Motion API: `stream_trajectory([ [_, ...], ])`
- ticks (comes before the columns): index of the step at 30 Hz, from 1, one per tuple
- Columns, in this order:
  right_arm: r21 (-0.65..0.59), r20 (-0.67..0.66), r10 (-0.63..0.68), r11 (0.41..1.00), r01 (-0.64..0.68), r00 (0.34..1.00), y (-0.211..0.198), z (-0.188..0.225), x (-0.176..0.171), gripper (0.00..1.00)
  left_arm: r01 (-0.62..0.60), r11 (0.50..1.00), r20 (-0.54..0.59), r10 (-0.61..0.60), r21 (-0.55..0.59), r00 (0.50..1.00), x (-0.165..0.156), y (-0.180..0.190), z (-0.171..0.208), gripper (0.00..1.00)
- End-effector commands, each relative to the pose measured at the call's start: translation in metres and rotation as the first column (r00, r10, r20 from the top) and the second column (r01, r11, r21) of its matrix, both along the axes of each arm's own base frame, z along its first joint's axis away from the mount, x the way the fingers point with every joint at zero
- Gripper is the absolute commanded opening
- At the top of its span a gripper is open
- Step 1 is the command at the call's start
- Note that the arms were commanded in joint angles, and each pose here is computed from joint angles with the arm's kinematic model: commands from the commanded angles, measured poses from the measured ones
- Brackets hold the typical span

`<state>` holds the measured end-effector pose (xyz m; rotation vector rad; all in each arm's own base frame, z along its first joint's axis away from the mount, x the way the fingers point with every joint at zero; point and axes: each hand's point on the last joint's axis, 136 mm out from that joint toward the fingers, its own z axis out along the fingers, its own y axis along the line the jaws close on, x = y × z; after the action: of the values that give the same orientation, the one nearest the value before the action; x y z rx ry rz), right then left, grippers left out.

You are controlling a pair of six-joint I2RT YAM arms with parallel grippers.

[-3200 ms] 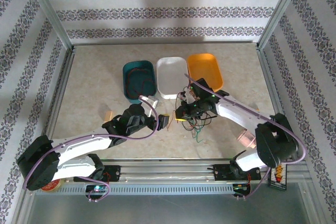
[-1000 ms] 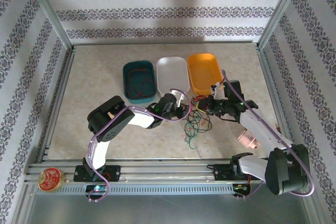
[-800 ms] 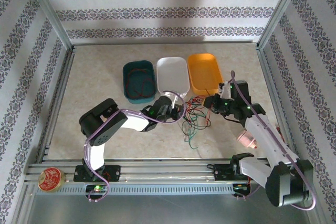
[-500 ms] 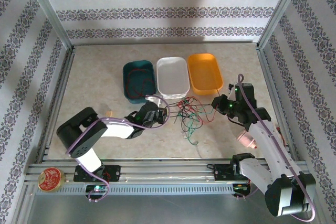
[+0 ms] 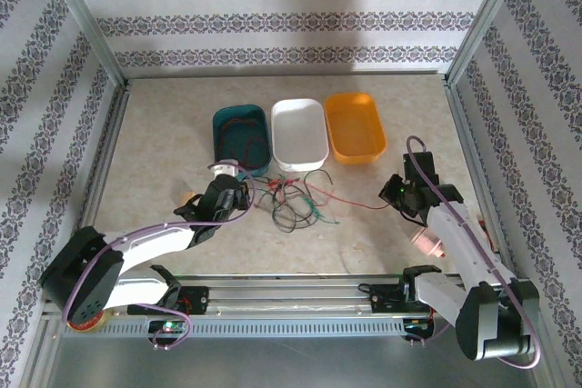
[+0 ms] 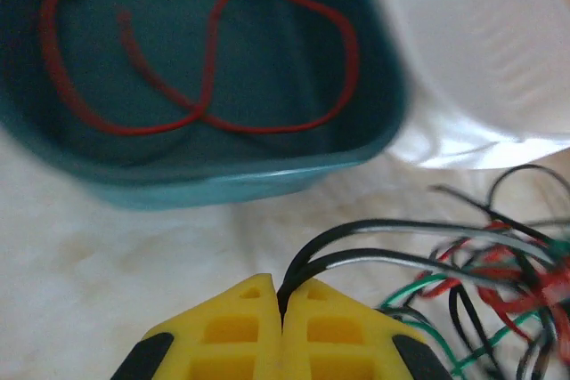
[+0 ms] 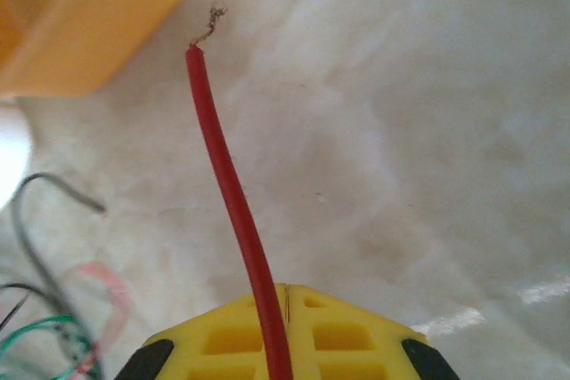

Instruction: Untangle the cables

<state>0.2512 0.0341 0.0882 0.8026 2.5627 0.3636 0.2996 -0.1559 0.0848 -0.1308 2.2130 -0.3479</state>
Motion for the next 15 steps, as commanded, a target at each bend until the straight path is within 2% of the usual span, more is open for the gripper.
stream_trajectory([
  [1,-0.018,-0.031,0.013,1.000,-0.014,0.999,0.000,-0.013,-0.003,0.28,0.023,0.997,-0.022,-0.022,0.076,1.000,-0.007,0.009,-0.005,0.00],
  [2,0.008,-0.013,0.040,0.999,-0.040,0.999,0.007,-0.011,-0.001,0.35,0.066,0.996,-0.025,-0.064,0.067,0.998,-0.008,0.001,-0.005,0.00],
  [4,0.013,0.019,0.076,0.997,-0.076,0.997,0.016,-0.005,0.003,0.41,0.124,0.991,-0.026,-0.123,0.052,0.992,-0.009,-0.013,-0.003,0.00],
  [9,-0.069,0.126,0.178,0.983,-0.170,0.976,0.030,0.023,0.010,0.49,0.192,0.981,-0.023,-0.192,0.026,0.981,-0.010,-0.033,-0.004,0.00],
  [12,-0.112,0.207,0.361,0.932,-0.344,0.909,0.065,0.043,0.013,0.52,0.233,0.972,-0.019,-0.233,0.011,0.972,-0.010,-0.043,-0.004,0.00],
  [15,-0.097,0.225,0.531,0.847,-0.523,0.817,0.111,0.050,0.009,0.52,0.258,0.966,-0.023,-0.257,0.019,0.966,-0.011,-0.048,-0.005,0.00],
])
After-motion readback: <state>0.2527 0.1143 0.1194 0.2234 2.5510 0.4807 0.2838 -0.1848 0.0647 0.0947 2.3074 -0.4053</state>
